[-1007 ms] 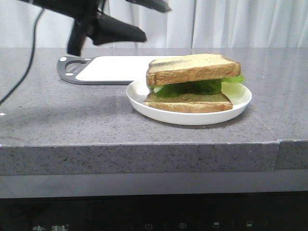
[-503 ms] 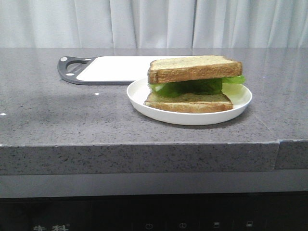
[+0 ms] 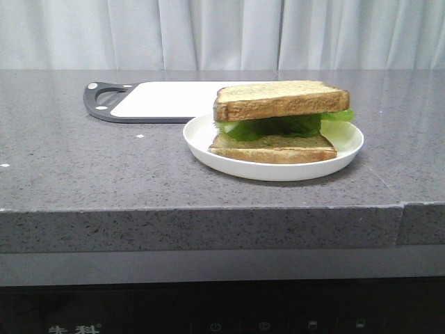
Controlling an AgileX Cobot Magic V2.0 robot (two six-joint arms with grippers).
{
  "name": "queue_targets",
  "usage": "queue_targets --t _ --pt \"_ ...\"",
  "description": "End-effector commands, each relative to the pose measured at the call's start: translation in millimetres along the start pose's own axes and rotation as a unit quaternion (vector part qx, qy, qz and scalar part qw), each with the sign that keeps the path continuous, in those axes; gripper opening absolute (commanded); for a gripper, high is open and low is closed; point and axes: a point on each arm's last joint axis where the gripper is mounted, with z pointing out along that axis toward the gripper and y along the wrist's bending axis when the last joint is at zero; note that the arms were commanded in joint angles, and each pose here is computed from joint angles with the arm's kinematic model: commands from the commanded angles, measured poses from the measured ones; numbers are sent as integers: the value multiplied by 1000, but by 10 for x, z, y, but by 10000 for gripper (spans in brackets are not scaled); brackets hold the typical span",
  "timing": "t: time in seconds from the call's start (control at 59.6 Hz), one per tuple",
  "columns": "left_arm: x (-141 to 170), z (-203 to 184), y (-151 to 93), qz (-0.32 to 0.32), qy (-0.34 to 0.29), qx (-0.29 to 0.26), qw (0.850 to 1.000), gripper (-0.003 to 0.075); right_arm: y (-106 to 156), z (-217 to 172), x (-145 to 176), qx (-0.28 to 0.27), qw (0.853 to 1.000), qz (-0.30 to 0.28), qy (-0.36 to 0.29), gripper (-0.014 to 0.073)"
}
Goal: Left arm grabs bread, right arm adds lettuce
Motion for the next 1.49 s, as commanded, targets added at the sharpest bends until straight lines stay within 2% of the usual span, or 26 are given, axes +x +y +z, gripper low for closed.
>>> queue_targets --t 0.0,0.151,0.302,0.923,1.074,1.158,1.192,1.292,1.477 --pt "-5 -189 58 0 -60 -39 997 -21 -12 -113 -56 12 997 -5 -70 -60" --pt "155 -422 53 3 -82 -53 995 -21 -6 -214 14 11 996 -6 -91 -60" --pt "167 -564 10 10 -104 -49 993 -21 -4 -216 19 10 996 -7 -89 -60" --pt "163 -575 9 12 -108 -50 993 -21 -4 -216 20 10 996 -7 -88 -60" --pt "159 -603 48 65 -109 -80 989 -21 -4 -216 20 10 996 -7 -88 -60" --pt "191 -665 88 47 -116 -107 986 -21 -4 -216 20 10 996 -7 -88 -60" --pt "219 -680 100 31 -118 -113 986 -21 -4 -216 20 10 996 -7 -88 -60" --pt "335 -724 110 40 -129 -121 983 -21 -4 -216 20 10 996 -7 -88 -60" --pt "712 -756 129 41 -136 -131 981 -21 -4 -216 20 10 996 -7 -88 -60"
